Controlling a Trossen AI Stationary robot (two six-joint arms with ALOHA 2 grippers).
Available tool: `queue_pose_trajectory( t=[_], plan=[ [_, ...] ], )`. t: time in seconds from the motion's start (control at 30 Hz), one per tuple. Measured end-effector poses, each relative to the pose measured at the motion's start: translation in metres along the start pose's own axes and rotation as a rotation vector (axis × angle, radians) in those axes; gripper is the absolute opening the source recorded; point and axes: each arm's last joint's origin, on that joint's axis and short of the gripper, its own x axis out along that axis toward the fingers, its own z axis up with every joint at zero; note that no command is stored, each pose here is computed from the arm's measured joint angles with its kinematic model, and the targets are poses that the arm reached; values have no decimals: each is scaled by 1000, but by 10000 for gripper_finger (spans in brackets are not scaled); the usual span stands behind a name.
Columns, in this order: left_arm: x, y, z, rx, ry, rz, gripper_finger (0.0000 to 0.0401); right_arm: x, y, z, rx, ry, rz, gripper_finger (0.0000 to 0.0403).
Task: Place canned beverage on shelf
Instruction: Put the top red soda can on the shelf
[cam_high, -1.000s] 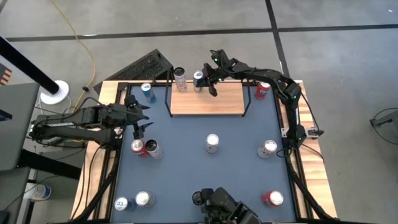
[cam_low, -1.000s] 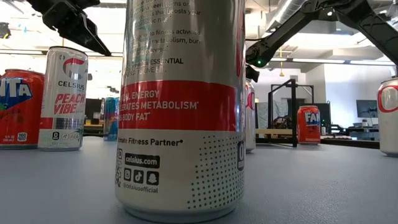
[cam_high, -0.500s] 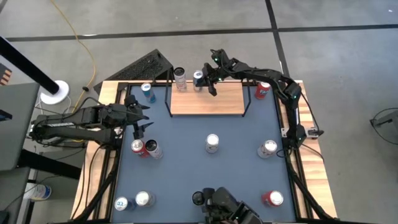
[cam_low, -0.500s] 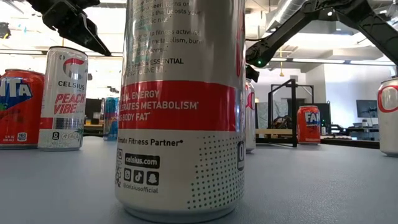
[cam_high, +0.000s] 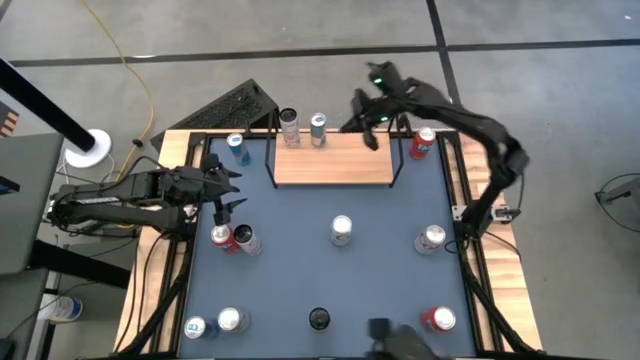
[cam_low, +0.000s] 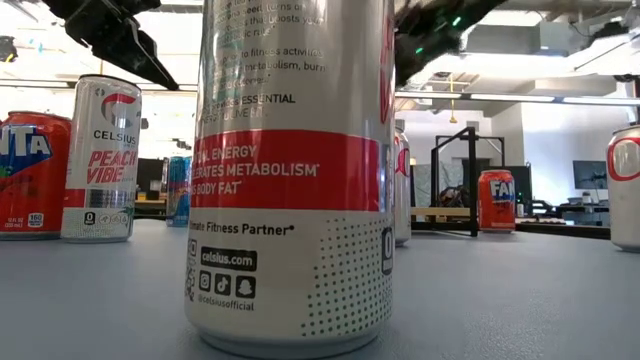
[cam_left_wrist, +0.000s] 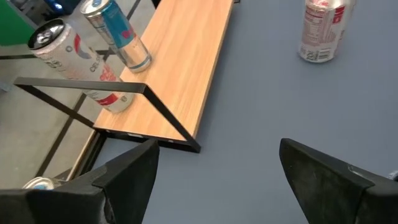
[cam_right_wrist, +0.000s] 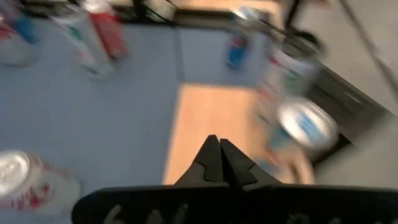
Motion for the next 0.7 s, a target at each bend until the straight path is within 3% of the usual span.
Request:
queue_pose_trajectory(
  t=[0.1,0.23,0.5,0.7],
  plan=[
    [0,0,0,-2,-2,-14,322,-39,5,-2,49,95,-151,0],
    [0,0,0,-10,-2,-16,322,-80,3,-14,216,177,-308,0],
    [0,0,0,-11,-2,-15,322,-127,-25,-66,636,403,-614,0],
    [0,0,0,-9,-2,-15,322,-145,-33,-84,775,442,-699,41]
  ],
)
